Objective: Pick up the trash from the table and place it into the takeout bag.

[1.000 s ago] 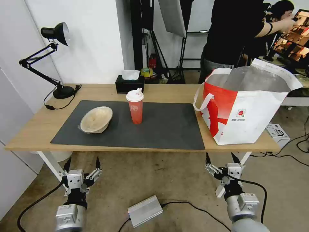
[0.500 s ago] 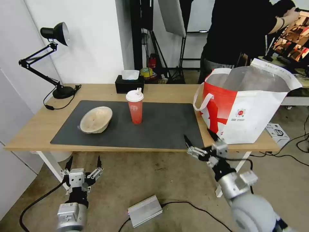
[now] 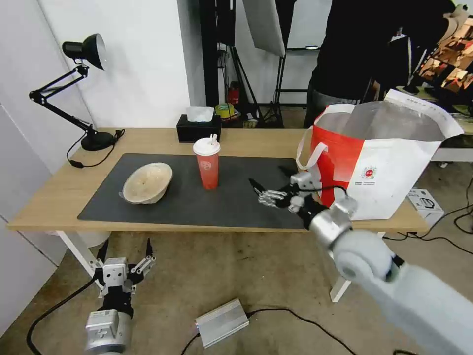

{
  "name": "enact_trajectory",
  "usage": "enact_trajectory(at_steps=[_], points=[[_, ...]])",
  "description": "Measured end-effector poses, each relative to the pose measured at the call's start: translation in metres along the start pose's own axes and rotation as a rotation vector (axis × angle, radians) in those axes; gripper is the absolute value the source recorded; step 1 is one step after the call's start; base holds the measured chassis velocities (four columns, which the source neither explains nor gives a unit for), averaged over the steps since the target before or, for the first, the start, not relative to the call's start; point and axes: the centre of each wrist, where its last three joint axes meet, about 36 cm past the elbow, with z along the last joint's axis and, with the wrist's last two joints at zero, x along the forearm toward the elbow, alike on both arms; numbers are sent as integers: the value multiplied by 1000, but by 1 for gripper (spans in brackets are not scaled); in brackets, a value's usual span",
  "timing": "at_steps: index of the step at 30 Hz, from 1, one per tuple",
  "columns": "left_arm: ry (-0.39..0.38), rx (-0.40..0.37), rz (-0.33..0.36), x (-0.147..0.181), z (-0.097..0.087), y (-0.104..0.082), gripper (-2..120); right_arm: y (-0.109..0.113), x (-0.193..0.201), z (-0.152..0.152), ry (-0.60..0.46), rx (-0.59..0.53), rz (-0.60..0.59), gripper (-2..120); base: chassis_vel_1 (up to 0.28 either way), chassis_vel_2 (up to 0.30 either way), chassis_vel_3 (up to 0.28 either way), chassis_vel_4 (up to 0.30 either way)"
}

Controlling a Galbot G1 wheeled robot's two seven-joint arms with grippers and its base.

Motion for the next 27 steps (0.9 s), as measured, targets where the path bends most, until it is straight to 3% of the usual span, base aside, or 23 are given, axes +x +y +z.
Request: enact_trajectory(at_steps=[5,27], points=[[1,-3,-4,0,0,2,100,-1,-34,-10,39,-23,-37,100,0,0,0,0],[-4,-2,-8,-1,-1,2,100,22,-78,-1,127,-117,-85,100,0,0,0,0]])
